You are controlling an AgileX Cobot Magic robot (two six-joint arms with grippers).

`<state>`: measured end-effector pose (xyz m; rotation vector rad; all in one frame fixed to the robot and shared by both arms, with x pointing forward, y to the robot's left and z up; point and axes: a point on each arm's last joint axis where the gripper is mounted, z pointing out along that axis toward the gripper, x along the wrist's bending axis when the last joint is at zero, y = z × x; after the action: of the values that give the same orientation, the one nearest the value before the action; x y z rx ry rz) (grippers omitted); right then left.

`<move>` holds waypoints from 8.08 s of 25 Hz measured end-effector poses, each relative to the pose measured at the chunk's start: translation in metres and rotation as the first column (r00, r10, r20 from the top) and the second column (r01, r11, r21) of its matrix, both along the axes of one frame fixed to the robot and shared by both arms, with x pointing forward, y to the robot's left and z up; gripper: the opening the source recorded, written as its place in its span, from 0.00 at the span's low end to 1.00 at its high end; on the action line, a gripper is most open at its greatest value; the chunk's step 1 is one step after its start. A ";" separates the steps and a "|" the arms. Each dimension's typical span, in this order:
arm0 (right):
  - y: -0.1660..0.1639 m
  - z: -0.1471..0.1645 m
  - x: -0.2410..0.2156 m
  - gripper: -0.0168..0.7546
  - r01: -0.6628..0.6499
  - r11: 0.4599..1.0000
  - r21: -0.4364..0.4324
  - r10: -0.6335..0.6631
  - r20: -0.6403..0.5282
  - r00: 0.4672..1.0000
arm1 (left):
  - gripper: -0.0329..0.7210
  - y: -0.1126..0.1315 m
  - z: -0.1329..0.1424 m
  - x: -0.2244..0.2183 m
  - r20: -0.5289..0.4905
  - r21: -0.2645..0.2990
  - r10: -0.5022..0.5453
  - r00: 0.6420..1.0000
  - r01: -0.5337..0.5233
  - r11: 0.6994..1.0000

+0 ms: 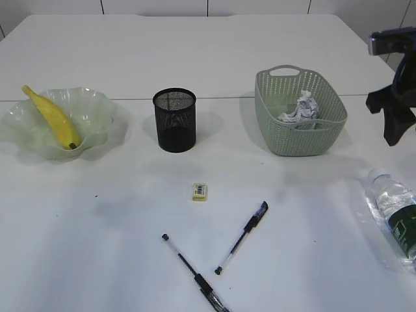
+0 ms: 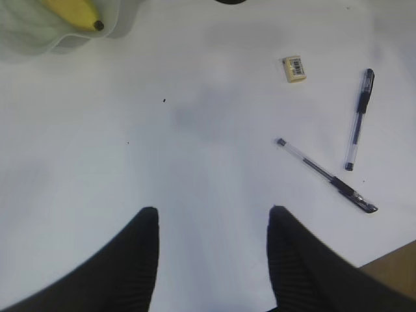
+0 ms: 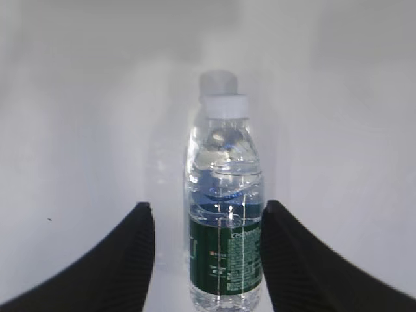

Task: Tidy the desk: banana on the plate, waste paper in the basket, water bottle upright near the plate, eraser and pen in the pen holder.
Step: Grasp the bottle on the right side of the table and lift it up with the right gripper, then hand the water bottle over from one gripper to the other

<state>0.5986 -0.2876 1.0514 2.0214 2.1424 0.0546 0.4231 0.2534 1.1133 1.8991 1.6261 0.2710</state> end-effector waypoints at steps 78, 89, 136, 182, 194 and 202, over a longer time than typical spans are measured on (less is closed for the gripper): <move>-0.034 -0.131 0.023 0.49 0.071 0.993 0.100 -0.049 -0.204 0.978 | 0.55 0.000 0.000 0.000 0.006 -0.001 0.002 1.000 -0.002 1.000; -0.031 -0.051 0.004 0.48 0.059 0.991 0.120 -0.059 -0.001 0.998 | 0.55 0.000 0.000 0.000 0.006 -0.001 0.002 1.000 -0.002 1.000; 0.049 0.097 -0.141 0.48 -0.816 0.539 0.209 0.213 0.903 0.373 | 0.55 -0.011 0.006 0.025 0.210 -0.021 -0.046 0.977 0.052 0.998; 0.048 0.101 -0.137 0.48 -0.830 0.550 0.091 0.239 0.936 0.261 | 0.72 -0.141 -0.076 0.018 0.832 -0.087 -0.290 0.472 0.628 0.774; 0.056 0.104 -0.132 0.48 -0.880 0.454 0.138 0.139 0.965 0.223 | 0.77 -0.149 -0.080 0.018 0.861 -0.128 -0.257 0.438 0.677 0.724; 0.085 0.083 -0.115 0.48 -0.922 0.362 0.134 0.180 0.961 0.210 | 0.77 -0.149 -0.080 0.018 0.861 -0.128 -0.257 0.438 0.677 0.724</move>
<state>0.4834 -0.2028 1.1344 0.5586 2.0628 1.9087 0.4415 0.1044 1.0336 1.4199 0.4014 0.3757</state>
